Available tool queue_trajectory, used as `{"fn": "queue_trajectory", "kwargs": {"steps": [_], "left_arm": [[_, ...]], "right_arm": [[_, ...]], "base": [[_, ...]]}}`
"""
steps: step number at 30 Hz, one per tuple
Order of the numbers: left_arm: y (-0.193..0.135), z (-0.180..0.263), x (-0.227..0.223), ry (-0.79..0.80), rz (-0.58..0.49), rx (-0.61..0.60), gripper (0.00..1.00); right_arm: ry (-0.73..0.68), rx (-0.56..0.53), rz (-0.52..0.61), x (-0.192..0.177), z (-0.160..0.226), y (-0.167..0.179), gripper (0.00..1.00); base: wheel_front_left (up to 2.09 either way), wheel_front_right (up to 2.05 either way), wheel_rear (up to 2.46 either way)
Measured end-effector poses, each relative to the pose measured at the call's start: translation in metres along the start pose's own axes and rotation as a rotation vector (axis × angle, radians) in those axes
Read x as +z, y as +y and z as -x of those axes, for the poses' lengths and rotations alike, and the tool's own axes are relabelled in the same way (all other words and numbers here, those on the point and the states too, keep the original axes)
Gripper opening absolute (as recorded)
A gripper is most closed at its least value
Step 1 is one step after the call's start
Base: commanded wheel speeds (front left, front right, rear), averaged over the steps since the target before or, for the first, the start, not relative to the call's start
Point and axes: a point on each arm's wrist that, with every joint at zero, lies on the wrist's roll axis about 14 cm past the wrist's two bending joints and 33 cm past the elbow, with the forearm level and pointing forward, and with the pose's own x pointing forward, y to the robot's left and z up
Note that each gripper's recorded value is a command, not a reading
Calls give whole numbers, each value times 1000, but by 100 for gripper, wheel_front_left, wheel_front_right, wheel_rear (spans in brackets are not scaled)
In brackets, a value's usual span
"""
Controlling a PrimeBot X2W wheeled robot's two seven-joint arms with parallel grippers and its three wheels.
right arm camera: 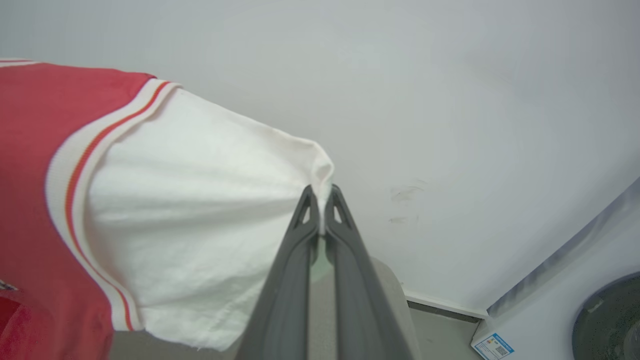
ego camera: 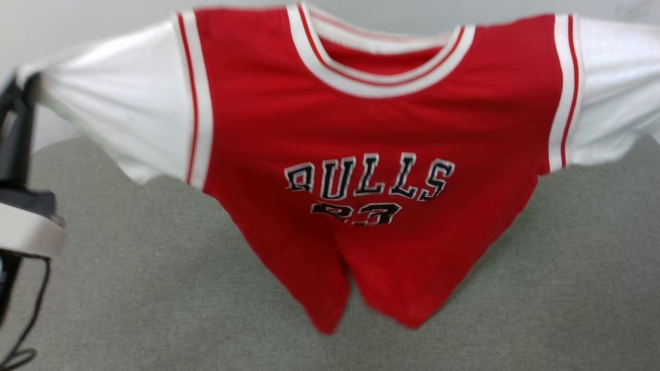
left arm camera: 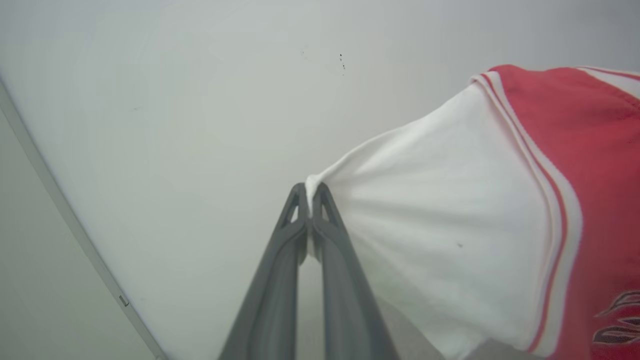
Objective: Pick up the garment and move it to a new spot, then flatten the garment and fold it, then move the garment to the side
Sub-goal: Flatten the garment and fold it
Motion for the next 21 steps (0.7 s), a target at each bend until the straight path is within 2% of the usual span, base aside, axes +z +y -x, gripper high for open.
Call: {"fn": "queue_trajectory", "kwargs": {"steps": [6,10,14,21], "left_arm": [[22,-9,56,-168,-47,51,0],[35,-20,79,-246,-73,81,0],[42,-38,81,-256,-96,82,0],[44,-90,55,-215,-91,29,0]], "right_arm": [[-119,-13,32,41,0,-6,0],[-151,-13,44,53,-11,-8,0],[-178,-19,68,61,-29,-10,0],[-187,-24,84,59,-80,-14,0]], "base": [[0,0,0],[0,0,0],[0,0,0],[0,0,0]]}}
